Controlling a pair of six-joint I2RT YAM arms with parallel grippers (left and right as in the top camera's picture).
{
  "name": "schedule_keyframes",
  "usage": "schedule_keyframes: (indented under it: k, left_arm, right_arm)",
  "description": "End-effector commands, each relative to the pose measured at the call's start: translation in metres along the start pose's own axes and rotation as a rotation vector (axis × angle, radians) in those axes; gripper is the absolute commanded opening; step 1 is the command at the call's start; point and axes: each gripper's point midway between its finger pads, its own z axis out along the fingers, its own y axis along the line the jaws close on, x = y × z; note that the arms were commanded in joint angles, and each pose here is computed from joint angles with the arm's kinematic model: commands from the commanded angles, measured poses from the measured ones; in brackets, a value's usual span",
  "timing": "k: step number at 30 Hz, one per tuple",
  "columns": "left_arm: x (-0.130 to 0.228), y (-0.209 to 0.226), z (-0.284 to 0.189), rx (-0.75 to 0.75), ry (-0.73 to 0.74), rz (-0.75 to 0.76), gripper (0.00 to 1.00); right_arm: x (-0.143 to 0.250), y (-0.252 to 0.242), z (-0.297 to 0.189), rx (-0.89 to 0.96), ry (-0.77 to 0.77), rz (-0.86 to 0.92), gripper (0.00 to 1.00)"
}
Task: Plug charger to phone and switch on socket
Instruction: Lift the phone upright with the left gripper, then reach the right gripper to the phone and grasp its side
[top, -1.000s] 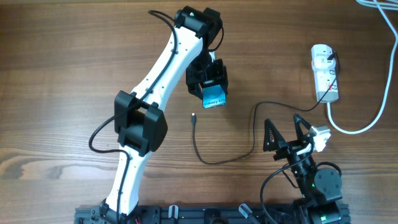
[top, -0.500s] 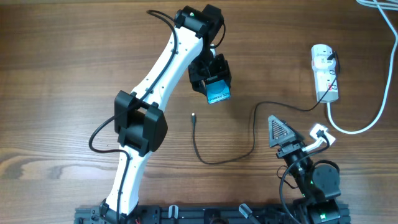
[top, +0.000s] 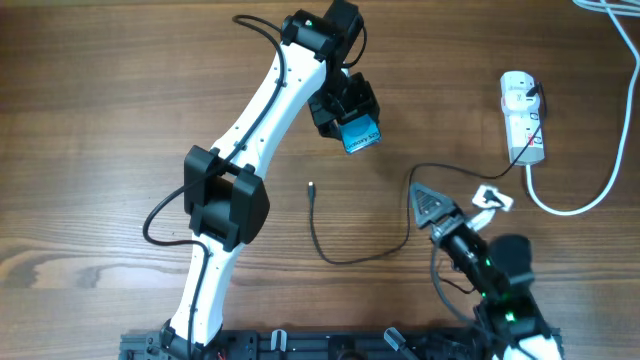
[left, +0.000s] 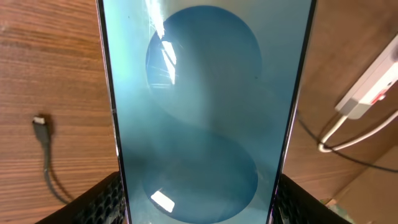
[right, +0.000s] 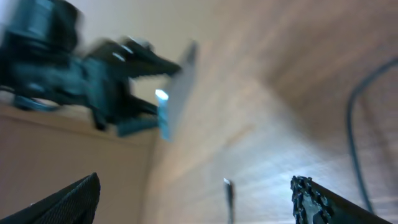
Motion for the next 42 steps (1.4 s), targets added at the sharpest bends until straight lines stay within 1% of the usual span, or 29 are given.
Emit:
schedule_keyframes:
  k: [1,5,8,10,12,14,16,18,23,29,35,42]
  left_arm:
    - [-0.002,-0.013,-0.018,0.06,-0.035,-0.021,0.04]
    - [-0.004,-0.015,-0.018,0.071,-0.044,-0.032,0.04]
    - [-0.006,-0.017,-0.018,0.076,-0.051,-0.051,0.04]
    - [-0.007,-0.017,-0.018,0.079,-0.054,-0.053,0.04]
    - [-0.007,-0.018,-0.018,0.079,-0.054,-0.062,0.04]
    - [-0.007,-0.018,-0.018,0.08,-0.054,-0.074,0.04]
    - [-0.008,-0.018,-0.019,0.082,-0.056,-0.073,0.04]
    - [-0.008,-0.019,-0.019,0.084,-0.058,-0.071,0.04]
    - [-0.008,-0.019,-0.019,0.084,-0.058,-0.071,0.04]
    - [-0.009,-0.019,-0.019,0.087,-0.061,-0.07,0.04]
    - [-0.009,-0.02,-0.019,0.088,-0.061,-0.075,0.04]
    - [-0.01,-0.021,-0.019,0.093,-0.063,-0.091,0.04]
  right_arm:
    - [0.0,0.02,0.017,-0.017,0.087,-0.107,1.0]
    - [0.001,0.028,0.04,-0.004,0.161,-0.156,0.99]
    - [0.008,0.041,0.064,-0.006,0.211,-0.192,0.93]
    - [0.009,0.042,0.071,0.009,0.208,-0.196,0.93]
    - [0.01,0.043,0.081,0.028,0.205,-0.201,0.9]
    - [0.011,0.047,0.087,0.015,0.201,-0.208,0.86]
    - [0.011,0.051,0.095,0.002,0.184,-0.208,0.79]
    - [0.009,0.046,0.101,0.029,0.169,-0.183,0.73]
    - [0.007,0.033,0.115,0.091,0.158,-0.128,0.62]
    - [0.0,0.038,0.136,0.11,0.149,-0.084,0.56]
    - [-0.005,0.044,0.146,0.104,0.14,-0.08,0.54]
    - [-0.011,0.053,0.152,0.103,0.102,-0.074,0.43]
